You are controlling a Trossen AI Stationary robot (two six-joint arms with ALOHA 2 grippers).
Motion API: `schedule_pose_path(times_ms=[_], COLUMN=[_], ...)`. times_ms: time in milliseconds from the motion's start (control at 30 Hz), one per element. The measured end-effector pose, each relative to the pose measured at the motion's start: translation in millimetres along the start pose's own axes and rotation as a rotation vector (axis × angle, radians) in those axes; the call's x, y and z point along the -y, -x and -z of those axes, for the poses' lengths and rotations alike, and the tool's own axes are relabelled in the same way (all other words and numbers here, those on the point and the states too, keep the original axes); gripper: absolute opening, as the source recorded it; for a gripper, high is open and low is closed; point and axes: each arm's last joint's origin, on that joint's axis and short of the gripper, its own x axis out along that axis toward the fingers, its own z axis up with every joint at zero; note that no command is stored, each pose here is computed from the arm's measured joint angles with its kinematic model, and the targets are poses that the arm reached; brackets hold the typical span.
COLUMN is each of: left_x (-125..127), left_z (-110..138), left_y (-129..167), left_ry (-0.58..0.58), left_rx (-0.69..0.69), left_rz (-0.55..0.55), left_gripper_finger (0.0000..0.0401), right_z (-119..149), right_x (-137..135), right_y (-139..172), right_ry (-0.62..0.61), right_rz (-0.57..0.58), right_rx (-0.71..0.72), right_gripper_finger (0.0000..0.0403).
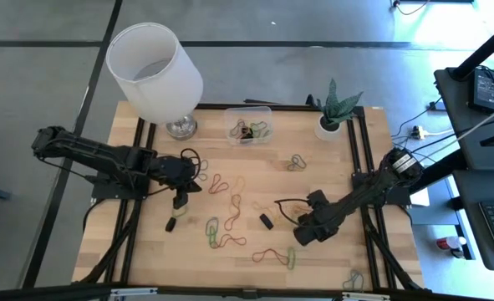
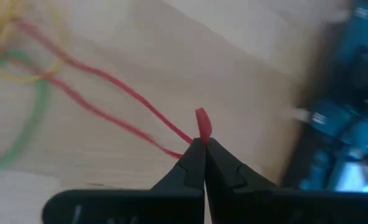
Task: Pick and place rubber bands into bin
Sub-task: Put the red rubber band into the transparent bin
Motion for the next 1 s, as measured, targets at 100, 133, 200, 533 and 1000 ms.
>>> schedule_pose_path(times_ms=[100, 133, 200, 533, 1000], left_x=[0, 0, 0, 0, 0], left_z=[0, 0, 0, 0, 0], left_y=[0, 0, 0, 0, 0], left_ry=[-0.001, -0.001, -0.002, -0.002, -0.02], left_rx=[0.001, 0.0, 0.0, -0.001, -0.001], left_rz=[-0.001, -0.001, -0.001, 0.002, 0.002], left_gripper_finger=[0.0001, 0.0001, 0.0002, 0.0003, 0.0001], right_z=[0, 0, 0, -1, -3], right_x=[1, 1, 0, 13, 4], right_y=[0, 0, 0, 1, 0], right_ry=[-0.009, -0.008, -0.007, -0.067, -0.109], right_rz=[0.015, 0.008, 0.004, 0.145, 0.019], right_rx=[-0.005, -0.004, -0.004, -0.022, 0.108], right_gripper_finger=[0.0, 0.0, 0.0, 0.0, 0.0018])
